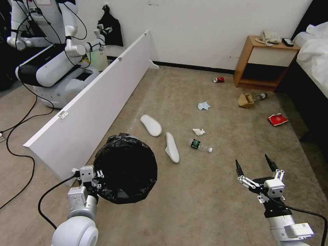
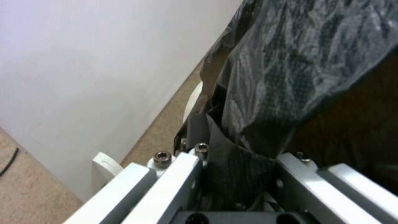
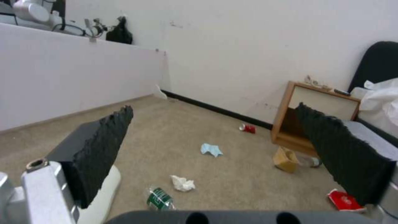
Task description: Pick up the trash bin, then pick up the garbage from the floor and place it into the trash bin.
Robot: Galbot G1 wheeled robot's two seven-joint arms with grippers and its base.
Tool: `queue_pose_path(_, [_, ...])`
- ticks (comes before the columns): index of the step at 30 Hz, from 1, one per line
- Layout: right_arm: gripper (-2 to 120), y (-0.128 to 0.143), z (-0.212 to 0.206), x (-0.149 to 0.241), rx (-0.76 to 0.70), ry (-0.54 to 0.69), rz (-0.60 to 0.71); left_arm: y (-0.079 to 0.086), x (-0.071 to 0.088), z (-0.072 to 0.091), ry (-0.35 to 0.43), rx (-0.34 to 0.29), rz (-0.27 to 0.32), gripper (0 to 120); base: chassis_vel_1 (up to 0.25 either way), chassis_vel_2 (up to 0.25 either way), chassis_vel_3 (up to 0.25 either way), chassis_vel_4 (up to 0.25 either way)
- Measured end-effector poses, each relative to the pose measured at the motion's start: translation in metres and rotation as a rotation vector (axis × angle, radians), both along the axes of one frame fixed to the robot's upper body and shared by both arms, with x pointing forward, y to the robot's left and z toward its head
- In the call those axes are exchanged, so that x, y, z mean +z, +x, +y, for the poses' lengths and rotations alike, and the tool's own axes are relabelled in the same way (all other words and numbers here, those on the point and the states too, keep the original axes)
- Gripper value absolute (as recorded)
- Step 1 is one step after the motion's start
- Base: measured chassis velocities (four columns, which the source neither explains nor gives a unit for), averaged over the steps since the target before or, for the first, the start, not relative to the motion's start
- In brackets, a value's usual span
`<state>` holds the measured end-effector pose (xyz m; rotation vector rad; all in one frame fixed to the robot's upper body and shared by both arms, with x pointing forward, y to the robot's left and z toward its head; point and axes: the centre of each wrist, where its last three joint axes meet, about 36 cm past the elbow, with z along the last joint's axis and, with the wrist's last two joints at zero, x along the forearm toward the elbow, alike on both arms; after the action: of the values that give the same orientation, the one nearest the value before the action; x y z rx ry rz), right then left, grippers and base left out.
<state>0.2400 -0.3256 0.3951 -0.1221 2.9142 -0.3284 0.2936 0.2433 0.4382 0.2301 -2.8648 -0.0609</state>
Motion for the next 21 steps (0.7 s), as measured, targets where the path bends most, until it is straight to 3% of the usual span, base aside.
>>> queue_pose_path(21, [100,-0.0045,0.0,0.0038,0.006,-0.007,0.008,0.0016,-0.0012,-0.0004,-0.011,0.005,-0.006,1,0.0,0.0,0.0,0.0])
